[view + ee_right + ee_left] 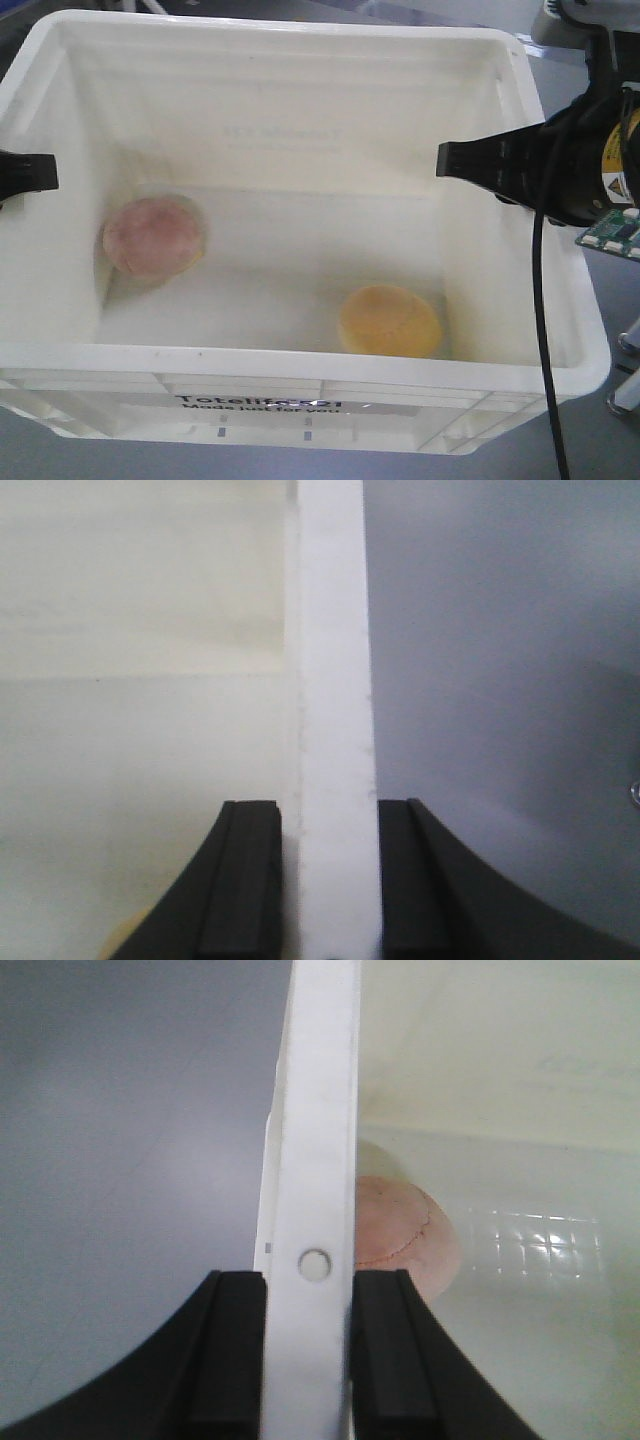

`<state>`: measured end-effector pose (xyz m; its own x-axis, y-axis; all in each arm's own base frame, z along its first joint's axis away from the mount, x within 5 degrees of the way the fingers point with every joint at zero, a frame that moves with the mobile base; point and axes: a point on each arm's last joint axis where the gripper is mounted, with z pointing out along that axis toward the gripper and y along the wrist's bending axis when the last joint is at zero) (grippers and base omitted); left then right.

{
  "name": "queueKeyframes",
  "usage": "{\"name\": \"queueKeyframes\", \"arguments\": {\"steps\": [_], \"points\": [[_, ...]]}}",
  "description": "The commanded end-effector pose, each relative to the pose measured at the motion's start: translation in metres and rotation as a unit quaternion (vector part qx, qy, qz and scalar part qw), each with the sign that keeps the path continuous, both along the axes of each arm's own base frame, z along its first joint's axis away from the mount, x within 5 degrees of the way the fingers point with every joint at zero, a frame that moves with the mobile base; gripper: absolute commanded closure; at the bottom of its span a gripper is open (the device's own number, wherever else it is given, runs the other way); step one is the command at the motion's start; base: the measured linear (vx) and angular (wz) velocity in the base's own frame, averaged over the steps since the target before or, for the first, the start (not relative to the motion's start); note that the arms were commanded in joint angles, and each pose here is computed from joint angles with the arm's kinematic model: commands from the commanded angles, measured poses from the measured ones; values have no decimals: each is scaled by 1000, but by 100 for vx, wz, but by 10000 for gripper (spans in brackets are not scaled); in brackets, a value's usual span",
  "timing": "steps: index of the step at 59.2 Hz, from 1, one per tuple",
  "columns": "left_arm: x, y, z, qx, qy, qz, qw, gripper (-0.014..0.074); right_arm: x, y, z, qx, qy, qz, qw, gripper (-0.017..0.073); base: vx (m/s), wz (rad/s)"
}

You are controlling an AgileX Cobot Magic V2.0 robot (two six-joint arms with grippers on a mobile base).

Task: Place moving items into box and shelve
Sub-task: 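Hold the tote by its rims with both grippers while driving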

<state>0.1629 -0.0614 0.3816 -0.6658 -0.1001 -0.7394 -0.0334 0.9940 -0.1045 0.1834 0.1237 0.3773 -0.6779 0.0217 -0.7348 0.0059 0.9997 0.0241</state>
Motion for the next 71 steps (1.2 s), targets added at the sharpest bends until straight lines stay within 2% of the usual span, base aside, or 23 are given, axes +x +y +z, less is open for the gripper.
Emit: {"name": "queueKeyframes", "arguments": {"steps": [1, 71], "points": [[0, 6, 25, 5, -87, -1, 996, 485, 1, -13, 24, -22, -75, -9, 997, 571, -16, 63], [-1, 7, 24, 10, -77, 4, 997, 485, 1, -13, 25, -22, -75, -10, 997, 571, -10, 53]]}}
